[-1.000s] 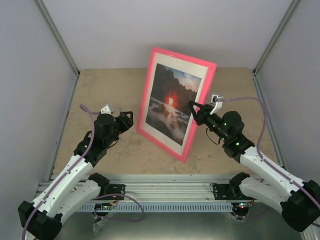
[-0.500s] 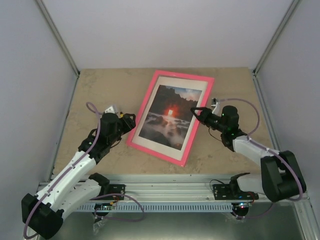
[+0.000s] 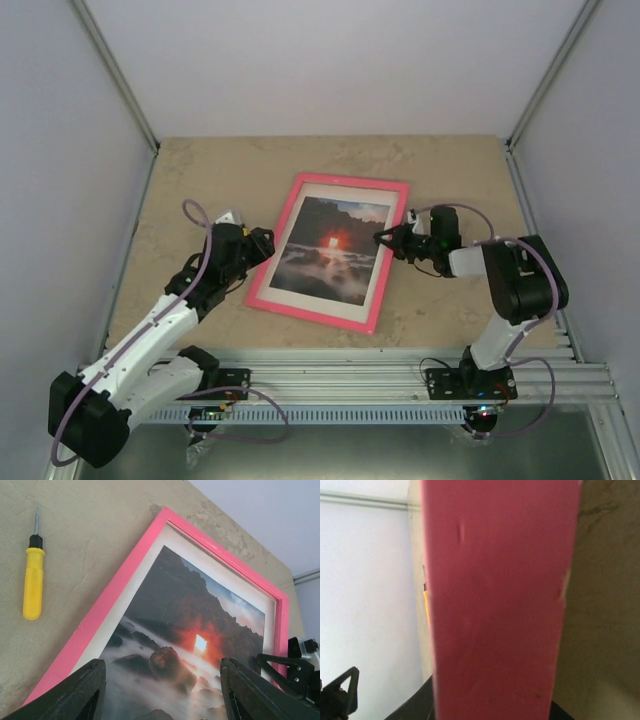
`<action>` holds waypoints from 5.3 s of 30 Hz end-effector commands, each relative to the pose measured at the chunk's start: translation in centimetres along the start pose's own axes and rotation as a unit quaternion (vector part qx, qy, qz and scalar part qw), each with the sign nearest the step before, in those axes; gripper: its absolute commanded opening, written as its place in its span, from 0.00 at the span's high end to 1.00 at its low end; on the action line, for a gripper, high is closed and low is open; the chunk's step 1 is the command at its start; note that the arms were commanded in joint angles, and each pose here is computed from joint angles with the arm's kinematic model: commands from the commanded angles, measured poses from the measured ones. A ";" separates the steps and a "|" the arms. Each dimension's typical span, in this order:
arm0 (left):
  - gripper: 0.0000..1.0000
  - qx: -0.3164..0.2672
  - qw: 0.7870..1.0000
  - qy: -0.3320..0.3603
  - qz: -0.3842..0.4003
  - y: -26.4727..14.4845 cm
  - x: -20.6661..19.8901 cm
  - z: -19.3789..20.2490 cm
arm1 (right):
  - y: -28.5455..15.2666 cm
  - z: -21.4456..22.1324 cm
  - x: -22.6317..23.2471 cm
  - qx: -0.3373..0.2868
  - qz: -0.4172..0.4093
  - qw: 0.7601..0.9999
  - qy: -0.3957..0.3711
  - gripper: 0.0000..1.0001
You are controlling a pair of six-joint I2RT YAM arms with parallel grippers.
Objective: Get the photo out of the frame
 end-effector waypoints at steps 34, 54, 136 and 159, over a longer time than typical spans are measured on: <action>0.38 -0.002 0.996 0.025 -0.088 2.3 2.7 1.6 | 7.1 -1.2 -1.3 0.115 0.124 0.971 -0.170 0.65; 0.37 0.018 0.984 0.055 -0.167 4.1 4.4 2.5 | 2.4 -0.6 -1.0 0.064 0.219 0.950 -0.215 0.41; 0.92 0.100 0.995 0.006 -0.025 6.6 -1.6 2.7 | -4.1 1.3 5.2 -0.100 0.430 0.829 -0.344 1.00; 0.71 0.192 0.980 0.050 0.000 17.8 -10.2 7.3 | -12.5 -9.4 -1.1 -0.201 0.444 0.815 -0.313 1.00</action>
Point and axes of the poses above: each gripper's point midway between its finger pads, its own y axis out along the fingers, its own x axis along the line the jaws close on, z = x × y, the point moved 9 cm from there along -y, back along the fingers, and after that the axes turned 2 degrees about y, right-handed, at the moved point
